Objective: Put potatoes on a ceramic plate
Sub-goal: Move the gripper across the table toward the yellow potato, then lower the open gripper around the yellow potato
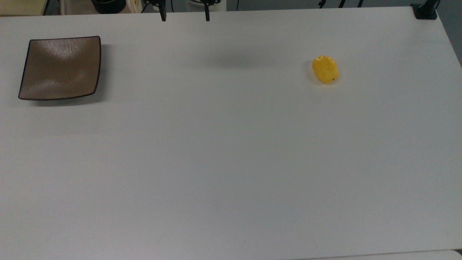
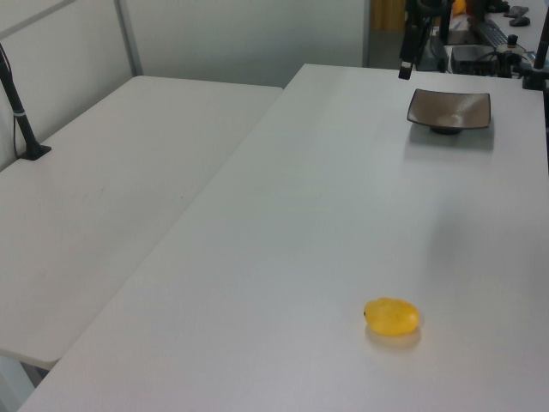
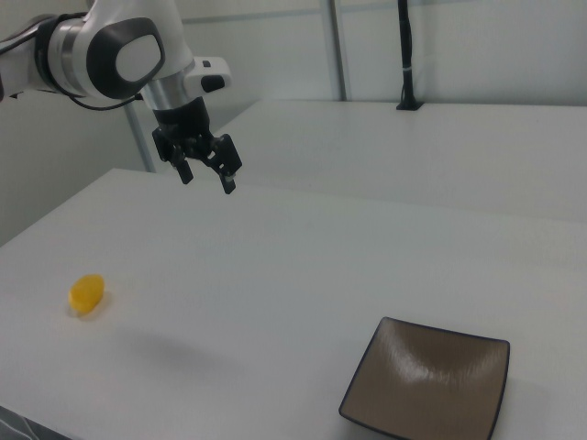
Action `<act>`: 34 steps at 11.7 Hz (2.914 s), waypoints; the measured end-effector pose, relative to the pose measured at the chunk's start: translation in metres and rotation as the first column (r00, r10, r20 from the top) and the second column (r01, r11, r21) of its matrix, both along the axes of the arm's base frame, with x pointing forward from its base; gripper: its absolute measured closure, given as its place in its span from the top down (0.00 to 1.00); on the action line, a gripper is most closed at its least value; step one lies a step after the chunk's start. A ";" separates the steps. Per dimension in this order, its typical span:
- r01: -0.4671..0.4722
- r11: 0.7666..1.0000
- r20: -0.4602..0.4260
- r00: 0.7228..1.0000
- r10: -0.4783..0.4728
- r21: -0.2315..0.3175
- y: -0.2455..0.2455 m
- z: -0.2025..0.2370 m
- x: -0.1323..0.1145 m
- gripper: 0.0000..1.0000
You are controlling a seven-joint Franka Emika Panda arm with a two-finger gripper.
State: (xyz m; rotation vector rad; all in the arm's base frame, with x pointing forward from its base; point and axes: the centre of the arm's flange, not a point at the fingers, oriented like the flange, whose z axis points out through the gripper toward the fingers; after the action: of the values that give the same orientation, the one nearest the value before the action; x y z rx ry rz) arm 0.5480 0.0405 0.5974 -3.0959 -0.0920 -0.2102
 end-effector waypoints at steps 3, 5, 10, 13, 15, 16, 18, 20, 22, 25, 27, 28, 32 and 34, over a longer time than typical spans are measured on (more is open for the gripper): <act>-0.008 1.000 -0.001 1.000 0.008 -0.001 0.005 0.000 0.000 1.00; -0.009 1.000 -0.001 1.000 0.009 -0.001 0.005 -0.001 0.000 1.00; -0.017 1.000 -0.001 1.000 0.017 -0.001 0.010 -0.001 -0.001 1.00; -0.067 0.998 -0.004 0.998 0.067 -0.001 0.037 -0.002 -0.004 1.00; -0.108 0.994 -0.014 0.994 0.108 -0.001 0.060 -0.006 -0.007 1.00; -0.126 0.992 -0.030 0.992 0.126 -0.003 0.069 -0.010 -0.009 1.00; -0.178 0.984 -0.050 0.983 0.178 -0.004 0.096 -0.016 -0.015 1.00; -0.288 0.958 -0.068 0.956 0.286 -0.010 0.141 -0.026 -0.025 1.00; -0.411 0.912 -0.080 0.909 0.409 -0.016 0.175 -0.034 -0.034 1.00; -0.437 0.900 -0.097 0.896 0.434 -0.010 0.212 -0.044 -0.044 1.00; -0.386 0.923 -0.115 0.916 0.384 0.005 0.245 -0.054 -0.047 1.00; -0.355 0.935 -0.129 0.926 0.354 0.011 0.265 -0.061 -0.049 1.00; -0.291 0.956 -0.142 0.946 0.292 0.030 0.340 -0.102 -0.067 1.00; -0.292 0.956 -0.157 0.944 0.291 0.013 0.368 -0.132 -0.075 1.00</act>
State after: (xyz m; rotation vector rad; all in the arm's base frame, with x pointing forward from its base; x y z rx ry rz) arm 0.4731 0.4087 0.4654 -3.0423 -0.5428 0.0450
